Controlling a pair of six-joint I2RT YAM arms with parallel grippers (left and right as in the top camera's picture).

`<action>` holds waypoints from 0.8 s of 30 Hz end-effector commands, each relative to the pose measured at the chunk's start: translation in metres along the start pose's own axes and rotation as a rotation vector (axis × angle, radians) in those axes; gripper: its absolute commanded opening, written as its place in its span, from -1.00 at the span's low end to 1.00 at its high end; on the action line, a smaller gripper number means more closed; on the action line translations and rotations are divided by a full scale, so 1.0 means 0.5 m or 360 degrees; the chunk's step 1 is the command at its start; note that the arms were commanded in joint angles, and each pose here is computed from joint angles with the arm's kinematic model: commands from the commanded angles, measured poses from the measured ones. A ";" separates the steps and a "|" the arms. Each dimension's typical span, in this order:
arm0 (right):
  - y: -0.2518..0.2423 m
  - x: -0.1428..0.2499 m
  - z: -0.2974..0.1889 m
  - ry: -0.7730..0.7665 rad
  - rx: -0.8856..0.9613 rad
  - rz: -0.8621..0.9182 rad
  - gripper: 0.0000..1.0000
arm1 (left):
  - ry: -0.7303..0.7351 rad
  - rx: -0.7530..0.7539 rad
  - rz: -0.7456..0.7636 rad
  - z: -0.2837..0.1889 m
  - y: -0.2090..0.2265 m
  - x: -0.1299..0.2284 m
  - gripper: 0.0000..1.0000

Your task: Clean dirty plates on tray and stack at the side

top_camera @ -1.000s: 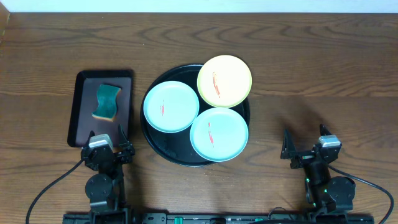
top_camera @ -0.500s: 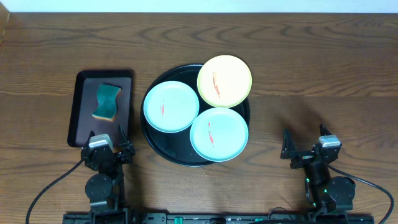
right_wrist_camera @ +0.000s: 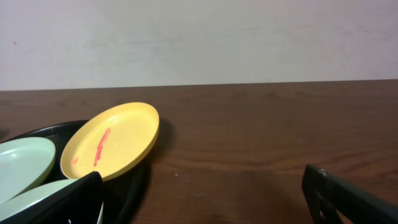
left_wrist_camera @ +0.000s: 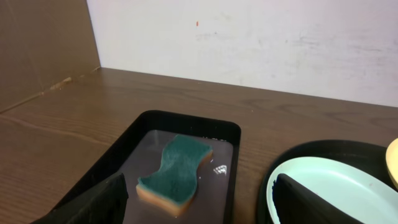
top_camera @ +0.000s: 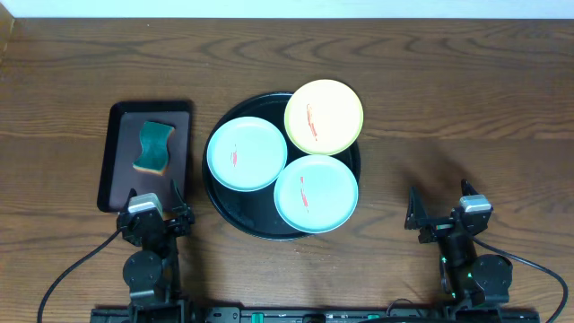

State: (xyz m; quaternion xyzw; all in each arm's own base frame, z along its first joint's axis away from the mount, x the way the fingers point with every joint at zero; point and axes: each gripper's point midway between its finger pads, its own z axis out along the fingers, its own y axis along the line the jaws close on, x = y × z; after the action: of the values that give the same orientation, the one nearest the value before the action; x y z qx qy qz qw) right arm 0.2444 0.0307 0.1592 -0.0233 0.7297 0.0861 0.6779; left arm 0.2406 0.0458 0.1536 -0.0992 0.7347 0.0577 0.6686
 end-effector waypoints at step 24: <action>0.004 -0.031 -0.001 -0.0103 -0.0010 0.0003 0.99 | 0.0077 -0.0008 0.0037 0.000 0.002 0.030 0.50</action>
State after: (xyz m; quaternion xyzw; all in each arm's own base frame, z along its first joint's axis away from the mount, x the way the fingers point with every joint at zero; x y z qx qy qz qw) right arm 0.2450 0.0308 0.1728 -0.0247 0.7105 0.0864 0.6979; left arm 0.2406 0.0458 0.1538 -0.0992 0.7345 0.0577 0.6689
